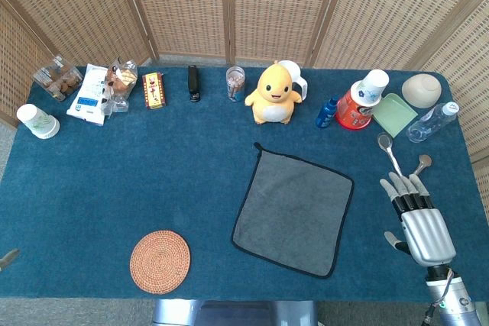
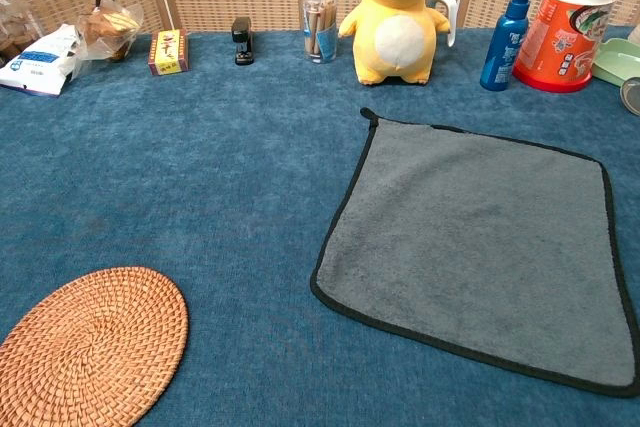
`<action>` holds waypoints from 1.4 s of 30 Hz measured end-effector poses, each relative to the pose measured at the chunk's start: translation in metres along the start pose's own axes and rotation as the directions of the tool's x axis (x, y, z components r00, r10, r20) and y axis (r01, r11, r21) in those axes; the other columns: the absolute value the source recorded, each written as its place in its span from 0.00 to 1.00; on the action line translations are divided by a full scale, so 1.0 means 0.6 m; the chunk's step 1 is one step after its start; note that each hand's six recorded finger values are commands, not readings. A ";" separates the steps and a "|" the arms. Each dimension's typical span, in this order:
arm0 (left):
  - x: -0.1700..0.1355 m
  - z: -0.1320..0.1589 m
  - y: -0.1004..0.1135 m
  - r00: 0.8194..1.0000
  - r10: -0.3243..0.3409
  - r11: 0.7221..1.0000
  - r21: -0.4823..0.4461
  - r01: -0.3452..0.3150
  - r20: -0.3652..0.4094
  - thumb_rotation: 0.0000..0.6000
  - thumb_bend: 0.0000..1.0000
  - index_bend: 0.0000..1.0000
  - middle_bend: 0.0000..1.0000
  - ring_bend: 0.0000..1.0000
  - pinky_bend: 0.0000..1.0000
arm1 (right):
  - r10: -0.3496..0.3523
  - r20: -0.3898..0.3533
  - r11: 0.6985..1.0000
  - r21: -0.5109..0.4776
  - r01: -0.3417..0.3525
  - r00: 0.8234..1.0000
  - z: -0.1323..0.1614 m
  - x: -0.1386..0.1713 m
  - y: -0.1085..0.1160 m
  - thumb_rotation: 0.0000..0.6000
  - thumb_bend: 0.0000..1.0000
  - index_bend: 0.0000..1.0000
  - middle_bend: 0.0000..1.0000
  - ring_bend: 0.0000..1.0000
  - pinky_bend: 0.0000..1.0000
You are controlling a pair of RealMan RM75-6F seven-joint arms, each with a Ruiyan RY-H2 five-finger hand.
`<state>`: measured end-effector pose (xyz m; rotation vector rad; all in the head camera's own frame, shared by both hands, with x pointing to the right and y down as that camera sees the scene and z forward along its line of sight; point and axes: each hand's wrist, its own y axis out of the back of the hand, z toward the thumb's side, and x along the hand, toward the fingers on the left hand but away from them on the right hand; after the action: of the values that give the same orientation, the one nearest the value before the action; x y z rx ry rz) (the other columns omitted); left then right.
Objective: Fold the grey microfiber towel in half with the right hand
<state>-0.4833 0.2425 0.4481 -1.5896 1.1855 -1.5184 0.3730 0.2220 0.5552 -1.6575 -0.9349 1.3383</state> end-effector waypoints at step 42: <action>0.013 -0.008 0.003 1.000 -0.020 0.999 -0.040 0.019 -0.022 1.00 0.14 0.00 0.00 0.00 0.00 | 0.323 -0.521 0.923 -0.009 -0.384 0.790 0.290 -0.043 -0.139 1.00 0.00 0.07 0.00 0.00 0.03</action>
<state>-0.4888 0.2353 0.4505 -1.6179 1.2229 -1.5378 0.1922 0.2559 0.6188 -2.2154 -0.3946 0.9874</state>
